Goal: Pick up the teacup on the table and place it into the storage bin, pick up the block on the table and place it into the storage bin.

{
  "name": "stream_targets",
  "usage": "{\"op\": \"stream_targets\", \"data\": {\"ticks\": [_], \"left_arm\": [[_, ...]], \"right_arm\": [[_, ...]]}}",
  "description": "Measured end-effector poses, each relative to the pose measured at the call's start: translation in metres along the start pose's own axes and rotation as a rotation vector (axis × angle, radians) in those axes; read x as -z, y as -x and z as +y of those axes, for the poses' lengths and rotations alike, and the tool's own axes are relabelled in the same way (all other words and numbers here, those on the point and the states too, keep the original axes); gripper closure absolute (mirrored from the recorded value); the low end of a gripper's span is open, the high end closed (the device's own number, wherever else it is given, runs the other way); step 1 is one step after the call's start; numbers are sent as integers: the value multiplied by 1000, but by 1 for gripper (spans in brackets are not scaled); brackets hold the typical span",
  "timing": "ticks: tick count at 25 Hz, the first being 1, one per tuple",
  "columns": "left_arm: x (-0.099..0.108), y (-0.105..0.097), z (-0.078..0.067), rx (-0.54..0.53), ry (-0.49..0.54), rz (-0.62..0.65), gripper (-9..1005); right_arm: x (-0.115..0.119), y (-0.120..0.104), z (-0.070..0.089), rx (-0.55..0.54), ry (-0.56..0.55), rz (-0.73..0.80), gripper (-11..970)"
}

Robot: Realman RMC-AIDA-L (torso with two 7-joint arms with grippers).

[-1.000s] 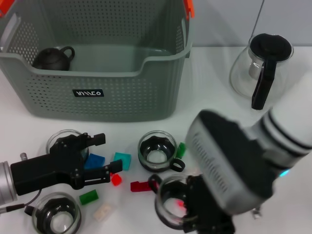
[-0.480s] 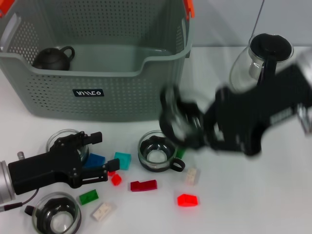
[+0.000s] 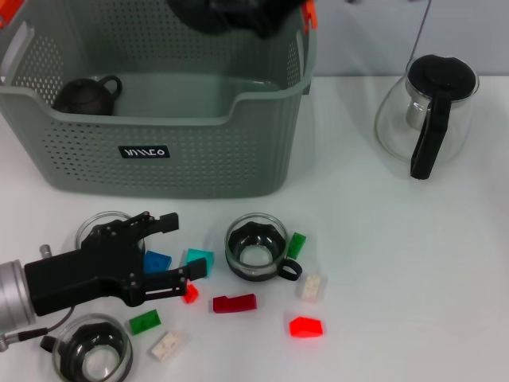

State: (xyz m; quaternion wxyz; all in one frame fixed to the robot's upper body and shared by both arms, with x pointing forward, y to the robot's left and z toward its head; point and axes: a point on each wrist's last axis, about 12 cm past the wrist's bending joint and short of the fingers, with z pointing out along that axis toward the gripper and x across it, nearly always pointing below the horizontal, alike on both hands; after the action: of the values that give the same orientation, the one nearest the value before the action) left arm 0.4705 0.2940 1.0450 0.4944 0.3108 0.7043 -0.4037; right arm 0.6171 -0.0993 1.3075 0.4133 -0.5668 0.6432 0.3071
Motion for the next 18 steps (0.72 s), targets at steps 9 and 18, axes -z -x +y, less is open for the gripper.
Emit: {"op": "stream_targets", "data": {"ticks": [9,18], "left_arm": [[-11,1,-2,21,-29,-16,111],[-14,3,-1,12,-36,-20,113]], "right_arm": [[-90,-22,-45,32,-246,150,901],[-122,-58,-46,113,-331,295,901]]}}
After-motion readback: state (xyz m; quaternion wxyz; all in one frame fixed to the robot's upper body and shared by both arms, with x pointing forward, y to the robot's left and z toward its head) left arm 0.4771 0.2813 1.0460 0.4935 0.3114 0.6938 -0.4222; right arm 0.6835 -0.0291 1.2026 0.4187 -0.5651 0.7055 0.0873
